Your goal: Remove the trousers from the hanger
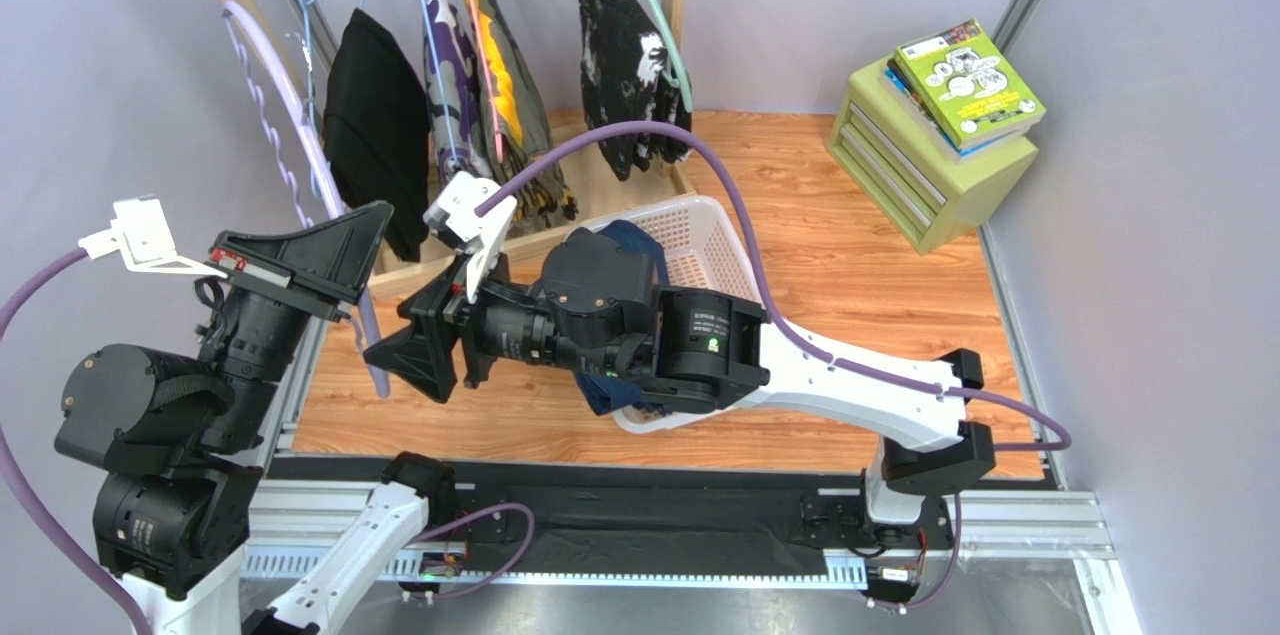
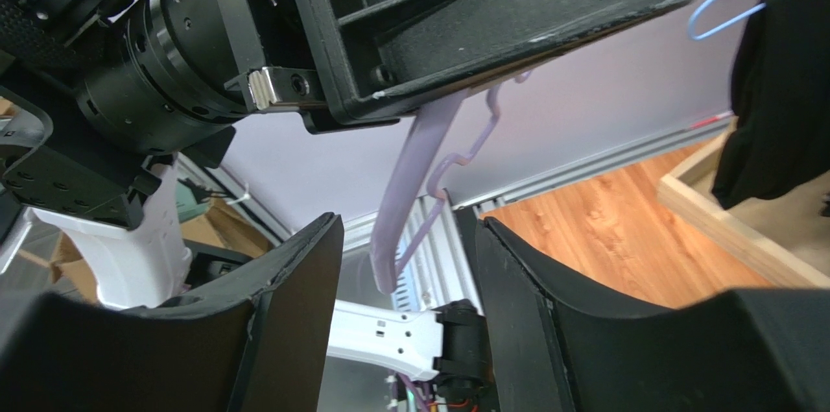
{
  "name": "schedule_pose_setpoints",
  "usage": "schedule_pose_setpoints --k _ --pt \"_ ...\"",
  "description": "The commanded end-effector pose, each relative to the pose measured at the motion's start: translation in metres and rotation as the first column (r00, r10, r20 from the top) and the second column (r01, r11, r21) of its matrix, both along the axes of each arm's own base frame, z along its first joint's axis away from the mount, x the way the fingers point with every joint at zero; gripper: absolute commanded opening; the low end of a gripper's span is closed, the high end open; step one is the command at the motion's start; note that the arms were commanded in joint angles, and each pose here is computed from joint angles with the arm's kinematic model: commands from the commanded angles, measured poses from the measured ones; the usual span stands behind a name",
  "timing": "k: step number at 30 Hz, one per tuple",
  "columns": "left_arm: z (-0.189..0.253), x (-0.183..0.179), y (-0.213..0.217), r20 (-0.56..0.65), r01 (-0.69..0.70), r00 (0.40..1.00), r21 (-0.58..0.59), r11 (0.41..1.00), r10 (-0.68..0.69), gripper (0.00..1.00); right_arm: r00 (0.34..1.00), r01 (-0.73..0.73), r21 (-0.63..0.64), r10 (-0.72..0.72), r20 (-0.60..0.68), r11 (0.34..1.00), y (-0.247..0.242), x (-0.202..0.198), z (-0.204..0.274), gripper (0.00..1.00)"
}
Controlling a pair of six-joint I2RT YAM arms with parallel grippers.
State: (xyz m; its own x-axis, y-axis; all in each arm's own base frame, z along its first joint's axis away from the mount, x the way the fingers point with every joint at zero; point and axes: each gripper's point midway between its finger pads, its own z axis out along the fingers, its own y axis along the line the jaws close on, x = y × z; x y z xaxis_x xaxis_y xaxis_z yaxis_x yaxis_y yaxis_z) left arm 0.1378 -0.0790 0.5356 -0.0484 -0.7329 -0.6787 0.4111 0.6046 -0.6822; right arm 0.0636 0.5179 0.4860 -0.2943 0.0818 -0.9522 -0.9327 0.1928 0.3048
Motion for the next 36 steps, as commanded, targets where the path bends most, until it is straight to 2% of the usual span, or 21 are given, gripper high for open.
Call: schedule_pose_setpoints --k 1,6,10,20,25,30,36 --pt "0.018 -0.009 0.0 0.104 0.0 0.995 0.05 0.999 -0.005 0.0 0.995 -0.08 0.034 0.082 -0.053 0.996 0.009 -0.018 0.009 0.58" --pt "0.021 -0.017 -0.001 0.152 0.006 0.988 0.094 0.996 -0.02 0.0 0.991 -0.118 0.024 0.12 -0.063 0.993 0.017 -0.024 0.0 0.58" --pt "0.025 -0.025 0.002 0.191 0.001 0.982 0.071 0.998 -0.014 0.0 0.984 -0.164 0.04 0.166 -0.057 0.986 0.019 -0.03 0.0 0.57" --pt "0.021 -0.031 -0.003 0.181 0.045 0.982 0.061 0.997 -0.056 0.0 0.969 -0.245 0.038 0.246 -0.035 0.969 0.013 -0.041 0.0 0.54" --pt "0.014 -0.027 -0.013 0.138 0.097 0.985 0.074 0.993 -0.106 0.0 0.97 -0.239 0.03 0.24 -0.037 0.971 0.005 -0.04 0.004 0.58" --pt "0.014 -0.035 -0.028 0.177 0.175 0.964 0.131 0.976 -0.197 0.0 0.962 -0.27 0.006 0.27 -0.039 0.963 0.008 -0.042 0.0 0.56" --pt "0.008 -0.042 -0.033 0.208 0.206 0.949 0.159 0.966 -0.236 0.0 0.958 -0.285 0.018 0.285 -0.032 0.958 0.01 -0.044 0.006 0.53"
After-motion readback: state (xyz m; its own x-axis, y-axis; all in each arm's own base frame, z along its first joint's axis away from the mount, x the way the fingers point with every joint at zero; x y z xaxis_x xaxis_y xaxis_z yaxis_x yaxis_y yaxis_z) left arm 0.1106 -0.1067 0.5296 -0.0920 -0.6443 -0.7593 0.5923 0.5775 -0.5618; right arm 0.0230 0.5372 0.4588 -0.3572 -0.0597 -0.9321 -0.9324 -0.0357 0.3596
